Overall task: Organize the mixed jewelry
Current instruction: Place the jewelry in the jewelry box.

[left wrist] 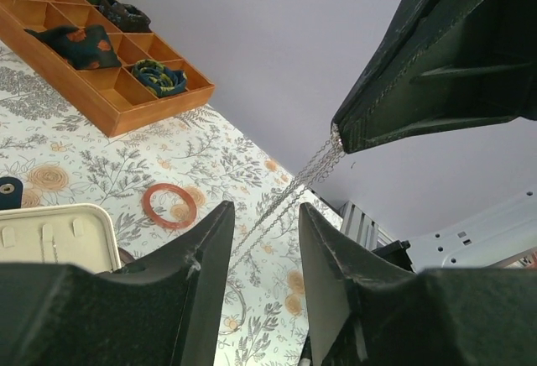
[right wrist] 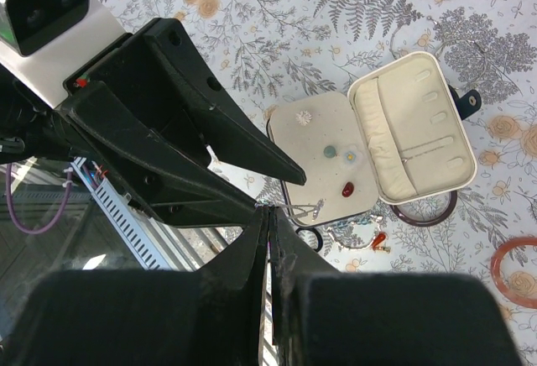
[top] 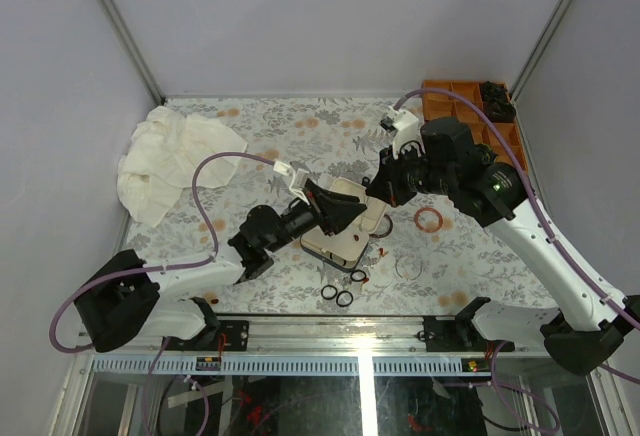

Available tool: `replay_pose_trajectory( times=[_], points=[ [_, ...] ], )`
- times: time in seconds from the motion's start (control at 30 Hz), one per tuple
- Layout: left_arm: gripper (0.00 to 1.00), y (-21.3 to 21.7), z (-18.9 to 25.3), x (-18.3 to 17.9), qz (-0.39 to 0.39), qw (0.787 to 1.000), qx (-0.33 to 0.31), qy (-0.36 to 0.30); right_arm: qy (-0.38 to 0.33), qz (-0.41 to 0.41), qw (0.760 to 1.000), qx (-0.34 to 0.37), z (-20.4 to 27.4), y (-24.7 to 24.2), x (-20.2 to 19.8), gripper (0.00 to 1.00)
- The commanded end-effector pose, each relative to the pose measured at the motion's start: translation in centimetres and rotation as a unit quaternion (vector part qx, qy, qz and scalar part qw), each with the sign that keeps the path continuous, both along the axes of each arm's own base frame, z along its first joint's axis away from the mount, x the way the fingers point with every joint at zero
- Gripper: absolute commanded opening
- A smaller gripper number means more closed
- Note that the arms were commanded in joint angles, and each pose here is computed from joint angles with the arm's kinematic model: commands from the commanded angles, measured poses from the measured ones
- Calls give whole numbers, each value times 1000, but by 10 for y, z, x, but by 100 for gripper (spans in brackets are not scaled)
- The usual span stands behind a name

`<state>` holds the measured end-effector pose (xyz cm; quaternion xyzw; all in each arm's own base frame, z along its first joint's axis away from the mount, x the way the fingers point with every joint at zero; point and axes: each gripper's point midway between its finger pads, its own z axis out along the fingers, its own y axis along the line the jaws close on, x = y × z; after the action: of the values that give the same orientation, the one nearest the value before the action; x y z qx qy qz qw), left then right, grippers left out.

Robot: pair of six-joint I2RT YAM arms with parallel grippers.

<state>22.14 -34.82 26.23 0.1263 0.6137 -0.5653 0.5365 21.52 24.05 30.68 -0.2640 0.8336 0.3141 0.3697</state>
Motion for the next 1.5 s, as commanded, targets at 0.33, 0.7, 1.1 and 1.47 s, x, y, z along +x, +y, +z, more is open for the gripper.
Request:
replay_pose_trajectory(
  times=[0.33, 0.7, 1.1, 1.47],
  points=[
    [21, -5, 35, 2, -8, 998, -40, -40, -18, 16, 1000, 10, 16, 4, -2, 0],
    [0, -1, 36, 2, 0, 998, -42, -38, -18, 11, 1000, 6, 12, 2, -1, 0],
    [0, 15, 41, 0, 24, 998, -32, -39, -23, -11, 1000, -7, 7, -4, 6, 0],
    [0, 20, 44, -1, 30, 998, -27, -44, -23, -16, 1000, -6, 5, -2, 9, 0]
  ],
)
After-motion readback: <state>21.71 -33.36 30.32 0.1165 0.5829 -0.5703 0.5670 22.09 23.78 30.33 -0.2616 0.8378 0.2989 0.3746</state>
